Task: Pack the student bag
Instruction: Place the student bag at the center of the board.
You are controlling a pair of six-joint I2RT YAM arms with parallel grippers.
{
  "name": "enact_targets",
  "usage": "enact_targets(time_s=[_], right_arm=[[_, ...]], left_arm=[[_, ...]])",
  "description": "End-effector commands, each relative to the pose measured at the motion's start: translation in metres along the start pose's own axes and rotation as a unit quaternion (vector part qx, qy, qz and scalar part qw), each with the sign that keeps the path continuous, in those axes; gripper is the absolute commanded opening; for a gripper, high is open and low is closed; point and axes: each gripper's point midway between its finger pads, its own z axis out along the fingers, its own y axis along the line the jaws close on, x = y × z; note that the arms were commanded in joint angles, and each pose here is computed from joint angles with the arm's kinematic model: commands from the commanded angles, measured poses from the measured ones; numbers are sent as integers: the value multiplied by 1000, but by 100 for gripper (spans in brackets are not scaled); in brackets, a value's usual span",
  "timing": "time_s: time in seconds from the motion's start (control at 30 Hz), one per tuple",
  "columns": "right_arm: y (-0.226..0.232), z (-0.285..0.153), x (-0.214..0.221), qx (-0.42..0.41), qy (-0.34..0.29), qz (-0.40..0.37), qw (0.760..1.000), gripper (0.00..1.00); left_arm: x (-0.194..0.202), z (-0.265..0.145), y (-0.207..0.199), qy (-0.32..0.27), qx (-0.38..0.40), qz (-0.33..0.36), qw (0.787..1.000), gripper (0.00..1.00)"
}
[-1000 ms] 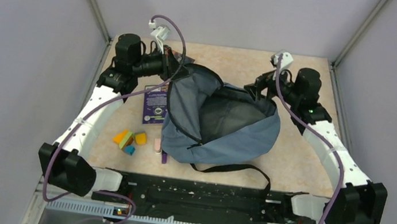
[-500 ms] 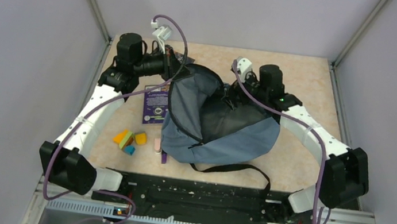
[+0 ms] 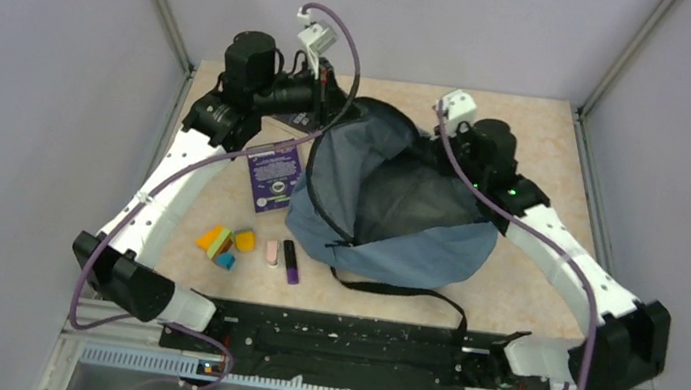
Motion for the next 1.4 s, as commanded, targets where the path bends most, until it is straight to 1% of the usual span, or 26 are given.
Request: enact_targets(time_s=[0.0, 0.1, 0.13, 0.17, 0.23, 0.3, 0.4, 0.5, 0.6, 0.7, 0.87, 0.9, 0.97, 1.0, 1.03, 1.07, 1.13, 1.17, 1.23, 1.33, 1.37], right_arm=[[-66, -89, -90, 174, -158, 84, 968, 0], [-94, -114, -72, 257, -146, 123, 947, 0], [-102, -123, -65, 283, -148, 142, 937, 0], [-108, -126, -48, 306, -140, 160, 928, 0], [-120, -141, -31, 350, -153, 202, 902, 0], [-127, -152, -8, 387, -170, 235, 875, 0], [-133, -160, 36, 430, -179, 276, 841, 0], [-135, -160, 70, 459, -174, 302, 817, 0], [-132, -153, 90, 464, -164, 314, 812, 0], [-125, -139, 106, 451, -149, 321, 820, 0], [-111, -114, 137, 426, -103, 334, 835, 0], [-108, -111, 141, 420, -95, 335, 838, 6], [-105, -109, 143, 413, -86, 336, 842, 29], [-104, -109, 143, 412, -85, 336, 843, 41], [-104, -110, 142, 411, -85, 335, 844, 50], [-104, -112, 139, 407, -88, 334, 845, 57], [-102, -117, 130, 395, -99, 331, 851, 71], [-100, -119, 125, 387, -103, 330, 855, 76], [-96, -120, 118, 370, -103, 330, 862, 78], [-91, -121, 106, 345, -105, 333, 871, 82], [-87, -120, 108, 338, -94, 332, 876, 83]], left_arm=[[-53, 13, -23, -55, 9, 74, 996, 0], [-65, 37, -27, -66, 24, 82, 994, 0], [-68, 46, -29, -69, 32, 82, 994, 0], [-67, 57, -26, -69, 40, 81, 994, 0], [-66, 78, -21, -74, 53, 82, 992, 0], [-58, 103, -10, -74, 61, 83, 992, 0], [-42, 142, 11, -65, 72, 76, 992, 0], [-12, 182, 37, -40, 88, 52, 994, 0], [9, 209, 57, -27, 99, 42, 994, 0], [25, 231, 79, -21, 94, 39, 995, 0], [39, 259, 116, -33, 64, 44, 996, 1], [40, 263, 125, -38, 51, 48, 997, 9], [44, 269, 142, -42, 26, 53, 997, 44], [46, 271, 148, -43, 14, 56, 997, 56], [46, 271, 152, -45, 5, 60, 997, 64], [43, 270, 153, -47, -2, 65, 997, 71], [28, 261, 143, -55, -2, 77, 995, 78], [20, 255, 136, -60, 2, 84, 995, 85], [2, 240, 117, -77, 13, 101, 992, 89], [-21, 214, 84, -92, 39, 127, 987, 91], [-26, 205, 72, -94, 50, 134, 985, 92]])
